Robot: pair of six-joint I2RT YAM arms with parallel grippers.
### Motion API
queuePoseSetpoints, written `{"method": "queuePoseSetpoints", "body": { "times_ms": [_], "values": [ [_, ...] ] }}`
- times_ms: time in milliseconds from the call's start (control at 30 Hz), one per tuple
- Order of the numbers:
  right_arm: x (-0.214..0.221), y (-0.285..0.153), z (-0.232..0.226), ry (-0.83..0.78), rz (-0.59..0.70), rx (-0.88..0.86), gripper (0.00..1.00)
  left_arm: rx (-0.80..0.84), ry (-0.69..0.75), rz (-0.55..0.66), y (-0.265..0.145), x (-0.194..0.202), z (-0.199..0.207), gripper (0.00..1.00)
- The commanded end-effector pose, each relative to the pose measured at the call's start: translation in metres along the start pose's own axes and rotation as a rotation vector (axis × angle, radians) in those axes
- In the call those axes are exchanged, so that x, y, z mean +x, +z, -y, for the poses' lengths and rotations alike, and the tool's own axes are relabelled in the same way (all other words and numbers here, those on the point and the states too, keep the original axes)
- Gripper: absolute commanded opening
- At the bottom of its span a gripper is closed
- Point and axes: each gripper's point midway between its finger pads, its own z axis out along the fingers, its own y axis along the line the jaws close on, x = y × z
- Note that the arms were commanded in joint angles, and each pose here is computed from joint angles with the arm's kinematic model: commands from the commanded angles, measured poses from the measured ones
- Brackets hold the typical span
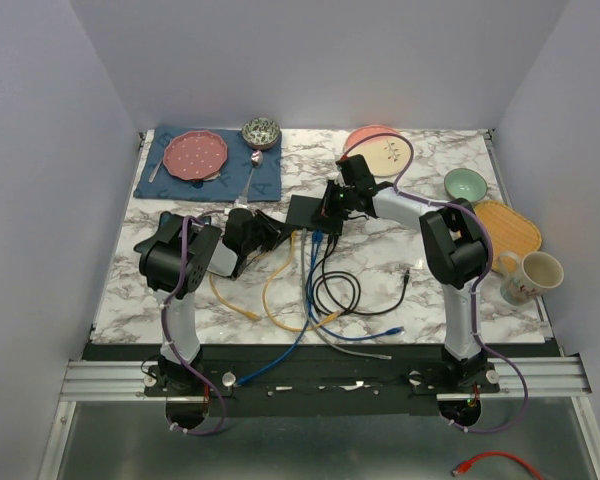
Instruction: Pull the plug from the switch port
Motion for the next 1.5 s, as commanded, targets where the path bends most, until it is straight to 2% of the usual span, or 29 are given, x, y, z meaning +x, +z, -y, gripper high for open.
{"method": "queuePoseSetpoints", "body": {
  "times_ms": [0, 33, 100, 233, 567, 767, 1033, 1467],
  "values": [
    [0.004, 0.006, 0.009, 0.007, -0.023, 0.014, 0.01, -0.045, -0.025, -0.048, 0.001, 0.013, -0.021, 0.31],
    [0.005, 0.006, 0.009, 0.007, -0.025, 0.013, 0.01, -0.044, -0.028, -0.046, 0.001, 0.012, -0.021, 0.32],
    [0.006, 0.006, 0.010, 0.009, -0.028, 0.012, 0.01, -0.045, -0.034, -0.046, 0.003, 0.011, -0.021, 0.43],
    [0.008, 0.007, 0.011, 0.011, -0.030, 0.013, 0.01, -0.049, -0.028, -0.044, 0.005, 0.009, -0.019, 0.44],
    [0.006, 0.005, 0.011, 0.010, -0.027, 0.010, 0.01, -0.043, -0.026, -0.062, 0.005, 0.013, -0.022, 0.11],
    [0.003, -0.006, 0.002, -0.005, -0.005, -0.002, 0.01, -0.038, -0.026, -0.064, 0.005, 0.012, -0.021, 0.00],
    [0.034, -0.014, -0.026, -0.074, -0.019, -0.036, 0.01, -0.033, -0.035, -0.062, 0.004, 0.012, -0.022, 0.00],
    [0.035, 0.011, -0.012, -0.063, -0.070, 0.038, 0.01, -0.004, -0.025, -0.069, -0.003, 0.014, -0.013, 0.00]
  ]
}}
